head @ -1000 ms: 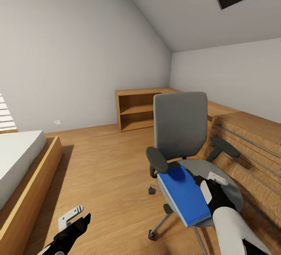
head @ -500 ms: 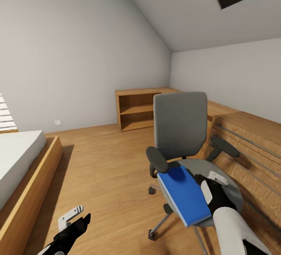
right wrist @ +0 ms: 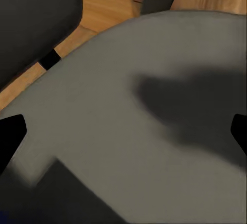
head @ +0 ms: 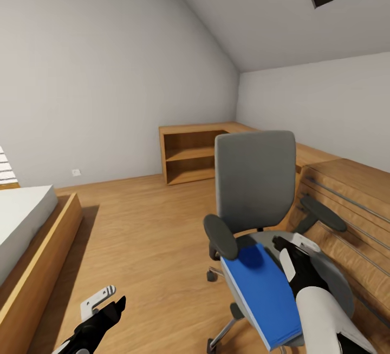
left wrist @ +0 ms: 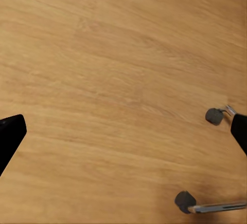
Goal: In the bedroom, organize the workspace by keeping the computer under the desk, ensuring the monitor is on the desk, placing the keyboard on the desk next to the monitor, placing the mouse on the desk next to the keyboard, moving the folder from the swivel chair onto the desk next to the mouse, stacking the notebook on top of the folder with the pen on top of the notebook, and positioning the swivel chair next to the desk.
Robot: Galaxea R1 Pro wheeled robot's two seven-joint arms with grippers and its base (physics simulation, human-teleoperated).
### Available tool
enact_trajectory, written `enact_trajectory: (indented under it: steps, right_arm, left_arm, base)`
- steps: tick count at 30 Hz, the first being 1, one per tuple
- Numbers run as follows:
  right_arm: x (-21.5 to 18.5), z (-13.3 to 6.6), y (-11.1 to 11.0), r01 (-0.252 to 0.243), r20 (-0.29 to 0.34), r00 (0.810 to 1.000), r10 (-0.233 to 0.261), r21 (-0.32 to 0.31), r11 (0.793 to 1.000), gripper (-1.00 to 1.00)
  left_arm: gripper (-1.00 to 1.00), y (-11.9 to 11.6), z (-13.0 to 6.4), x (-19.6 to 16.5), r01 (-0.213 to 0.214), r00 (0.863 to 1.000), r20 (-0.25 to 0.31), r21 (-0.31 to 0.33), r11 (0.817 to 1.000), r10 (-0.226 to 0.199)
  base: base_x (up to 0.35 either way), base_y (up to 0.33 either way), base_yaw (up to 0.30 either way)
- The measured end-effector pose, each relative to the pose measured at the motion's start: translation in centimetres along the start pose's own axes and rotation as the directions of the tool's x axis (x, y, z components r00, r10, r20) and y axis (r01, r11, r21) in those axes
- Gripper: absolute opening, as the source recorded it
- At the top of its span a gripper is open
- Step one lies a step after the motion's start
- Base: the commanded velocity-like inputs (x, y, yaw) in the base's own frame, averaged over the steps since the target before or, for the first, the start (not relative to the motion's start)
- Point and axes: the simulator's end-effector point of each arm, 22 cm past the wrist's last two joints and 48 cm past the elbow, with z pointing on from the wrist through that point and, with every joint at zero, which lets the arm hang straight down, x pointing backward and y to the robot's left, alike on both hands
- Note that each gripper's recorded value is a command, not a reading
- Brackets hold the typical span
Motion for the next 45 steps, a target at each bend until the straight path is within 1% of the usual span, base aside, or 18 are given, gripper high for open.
enact_trajectory:
  steps: [9,13,16,17,20,23,31,37,40,45]
  right_arm:
    - [-0.1,0.0,0.1,-0.002,0.004,1.0,0.002,0.0,1.0,1.0]
    - [0.0,-0.1,0.6,0.012,0.004,1.0,-0.012,-0.007,1.0,1.0]
    - [-0.1,-0.4,1.9,0.056,0.013,0.998,-0.056,-0.03,0.998,1.0]
    - [-0.1,-0.6,2.7,0.083,0.02,0.996,-0.083,-0.042,0.996,1.0]
    - [-0.2,-0.8,3.8,0.125,0.031,0.992,-0.123,-0.061,0.99,1.0]
    - [-0.2,-1.0,4.4,0.147,0.038,0.989,-0.145,-0.07,0.987,1.0]
    - [-0.3,-1.0,4.7,0.158,0.044,0.987,-0.155,-0.081,0.984,1.0]
    - [-0.2,-1.1,5.6,0.163,0.046,0.986,-0.158,-0.12,0.979,1.0]
    - [-0.2,-1.1,5.8,0.165,0.046,0.986,-0.16,-0.13,0.978,1.0]
    - [-0.1,-1.2,6.2,0.193,0.052,0.981,-0.187,-0.14,0.971,1.0]
  left_arm:
    - [1.0,0.0,0.0,0.1,0.0,1.0,-0.002,-0.001,1.0,0.0]
    - [1.0,0.0,0.0,0.1,0.0,1.0,-0.002,-0.002,1.0,0.0]
    - [1.0,0.0,0.0,0.1,0.0,1.0,-0.002,-0.002,1.0,0.0]
    - [1.0,0.0,0.0,0.1,0.0,1.0,-0.002,-0.003,1.0,0.0]
    - [1.0,0.1,0.0,0.1,-0.001,1.0,-0.003,-0.006,1.0,0.001]
    - [1.0,0.3,0.2,0.7,-0.005,1.0,-0.016,-0.014,1.0,0.004]
    - [1.0,0.5,0.4,1.5,-0.008,0.999,-0.032,-0.018,1.0,0.008]
    - [1.0,0.5,0.5,1.6,-0.009,0.999,-0.035,-0.017,1.0,0.009]
    - [1.0,0.4,0.5,1.7,-0.009,0.999,-0.036,-0.016,1.0,0.009]
    - [1.0,0.4,0.5,1.6,-0.009,0.999,-0.034,-0.015,1.0,0.009]
  base:
    - [0.026,0.0,0.0]
    - [0.002,0.0,0.055]
    - [0.001,0.0,0.184]
    - [0.0,0.0,0.226]
    - [0.0,0.0,0.245]
    - [0.0,0.0,0.189]
    - [0.0,0.0,0.048]
    - [0.0,0.0,0.006]
    - [0.0,0.0,0.002]
    - [0.0,0.0,0.0]
